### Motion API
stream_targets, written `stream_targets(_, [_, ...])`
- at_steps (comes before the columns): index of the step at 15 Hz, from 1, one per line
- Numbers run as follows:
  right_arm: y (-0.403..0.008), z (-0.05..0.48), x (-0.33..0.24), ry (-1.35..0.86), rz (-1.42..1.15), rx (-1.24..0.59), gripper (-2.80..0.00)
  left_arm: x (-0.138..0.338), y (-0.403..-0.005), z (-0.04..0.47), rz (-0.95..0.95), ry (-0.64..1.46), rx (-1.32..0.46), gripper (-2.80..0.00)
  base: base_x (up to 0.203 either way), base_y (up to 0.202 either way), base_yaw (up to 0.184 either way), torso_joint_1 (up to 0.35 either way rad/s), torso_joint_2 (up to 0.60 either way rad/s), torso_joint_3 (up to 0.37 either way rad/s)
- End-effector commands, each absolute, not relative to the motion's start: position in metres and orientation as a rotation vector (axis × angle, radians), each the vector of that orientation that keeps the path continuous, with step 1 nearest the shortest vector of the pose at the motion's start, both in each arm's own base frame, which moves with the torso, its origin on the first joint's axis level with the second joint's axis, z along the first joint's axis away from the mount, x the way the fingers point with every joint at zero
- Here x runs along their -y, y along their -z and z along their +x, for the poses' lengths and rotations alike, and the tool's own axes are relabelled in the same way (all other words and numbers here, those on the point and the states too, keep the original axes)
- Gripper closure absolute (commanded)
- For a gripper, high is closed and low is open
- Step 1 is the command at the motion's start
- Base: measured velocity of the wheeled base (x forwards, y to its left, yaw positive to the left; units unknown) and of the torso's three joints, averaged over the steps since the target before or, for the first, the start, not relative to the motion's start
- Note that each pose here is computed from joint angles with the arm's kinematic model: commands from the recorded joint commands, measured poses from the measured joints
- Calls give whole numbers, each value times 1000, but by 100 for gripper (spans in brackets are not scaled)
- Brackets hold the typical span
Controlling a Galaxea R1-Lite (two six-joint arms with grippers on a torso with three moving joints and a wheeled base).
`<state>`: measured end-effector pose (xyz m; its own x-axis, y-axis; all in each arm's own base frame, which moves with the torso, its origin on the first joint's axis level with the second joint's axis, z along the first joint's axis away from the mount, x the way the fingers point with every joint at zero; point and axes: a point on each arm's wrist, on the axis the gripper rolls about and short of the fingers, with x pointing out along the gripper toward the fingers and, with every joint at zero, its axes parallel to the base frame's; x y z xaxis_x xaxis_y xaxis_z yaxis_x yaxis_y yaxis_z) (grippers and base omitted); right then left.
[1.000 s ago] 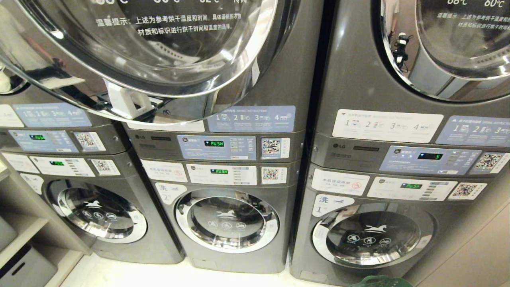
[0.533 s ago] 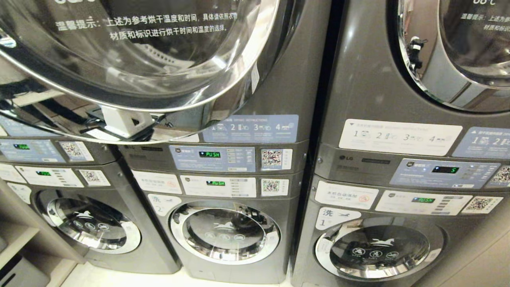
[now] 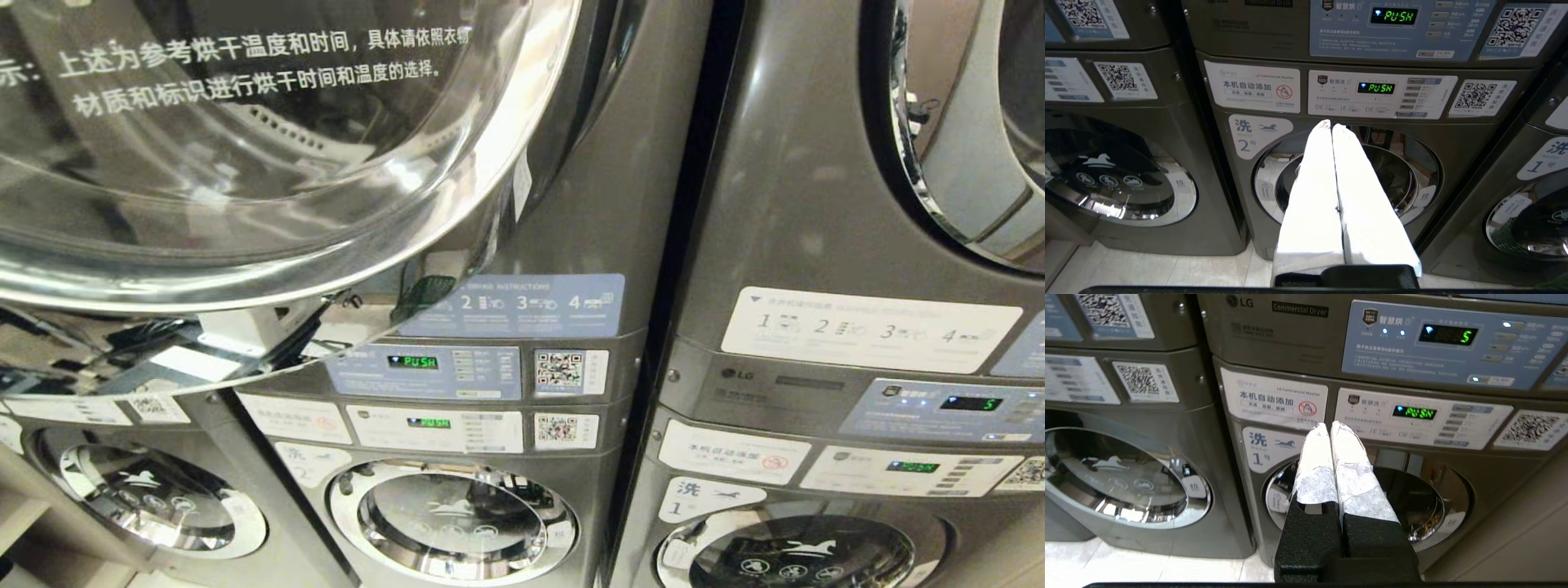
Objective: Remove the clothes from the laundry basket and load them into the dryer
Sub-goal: Close the dryer
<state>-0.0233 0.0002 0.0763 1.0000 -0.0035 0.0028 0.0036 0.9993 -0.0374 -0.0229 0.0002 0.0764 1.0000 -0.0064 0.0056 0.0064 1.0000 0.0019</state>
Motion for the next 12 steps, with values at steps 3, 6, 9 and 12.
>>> stream_targets(3, [-76, -23, 0, 6, -30, 2, 0, 0, -76, -23, 3, 6, 6, 0, 192, 0, -2, 4, 6, 3])
stream_targets(6, [-77, -23, 0, 15, -8, 4, 0, 0, -76, -23, 2, 6, 6, 0, 196, 0, -2, 2, 1, 2])
stream_targets(9, [-76, -23, 0, 15, -5, 1, 0, 0, -76, -23, -2, 6, 5, 0, 131, 0, 1, 8, 3, 2])
stream_targets(12, [-77, -23, 0, 15, -5, 3, 0, 0, -76, -23, 4, 5, 5, 0, 0, 0, 0, 0, 0, 0])
